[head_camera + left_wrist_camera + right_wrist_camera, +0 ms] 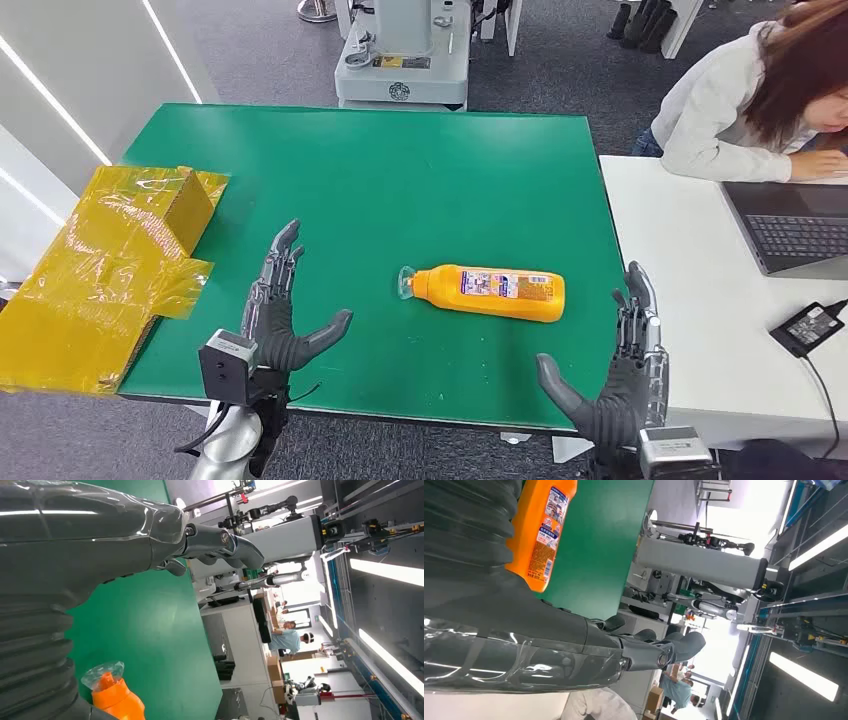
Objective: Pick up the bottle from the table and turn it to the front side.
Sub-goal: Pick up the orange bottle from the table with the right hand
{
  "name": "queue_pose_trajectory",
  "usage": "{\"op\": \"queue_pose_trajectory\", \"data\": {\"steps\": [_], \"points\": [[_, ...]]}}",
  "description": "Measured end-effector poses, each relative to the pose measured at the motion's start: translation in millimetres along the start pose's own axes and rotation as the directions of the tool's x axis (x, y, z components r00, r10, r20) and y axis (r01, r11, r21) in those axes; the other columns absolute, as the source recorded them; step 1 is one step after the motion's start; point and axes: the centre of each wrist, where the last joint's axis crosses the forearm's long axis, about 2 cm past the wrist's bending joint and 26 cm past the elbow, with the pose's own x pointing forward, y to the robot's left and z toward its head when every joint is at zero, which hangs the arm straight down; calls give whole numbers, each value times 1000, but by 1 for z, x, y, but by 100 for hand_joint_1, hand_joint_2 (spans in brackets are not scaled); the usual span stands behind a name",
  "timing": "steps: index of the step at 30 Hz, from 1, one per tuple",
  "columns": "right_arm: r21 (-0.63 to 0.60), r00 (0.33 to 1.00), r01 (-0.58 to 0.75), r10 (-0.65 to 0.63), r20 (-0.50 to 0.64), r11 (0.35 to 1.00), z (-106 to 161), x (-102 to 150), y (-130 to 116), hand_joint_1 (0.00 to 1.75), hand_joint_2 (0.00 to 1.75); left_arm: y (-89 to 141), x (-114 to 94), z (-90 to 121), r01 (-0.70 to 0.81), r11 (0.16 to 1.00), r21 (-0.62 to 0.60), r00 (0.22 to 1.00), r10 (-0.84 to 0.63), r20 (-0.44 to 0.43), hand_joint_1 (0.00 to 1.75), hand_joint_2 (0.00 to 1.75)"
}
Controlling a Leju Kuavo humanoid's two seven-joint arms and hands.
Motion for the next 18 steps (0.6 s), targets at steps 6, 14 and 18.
{"op": "queue_pose_trajectory", "data": {"steps": [6,14,18], "points": [[25,999,-42,42,-1,999,-2,0,0,0,175,-2,1,-1,-2,1000,-8,1000,2,1,0,175],[90,963,-263,267,-28,961,-30,-5,1,0,175,-8,4,-10,-12,1000,-27,1000,12,19,0,175],[127,919,-377,388,-74,917,-51,-16,0,0,175,-13,3,-17,-23,998,-59,999,25,26,0,175]]}}
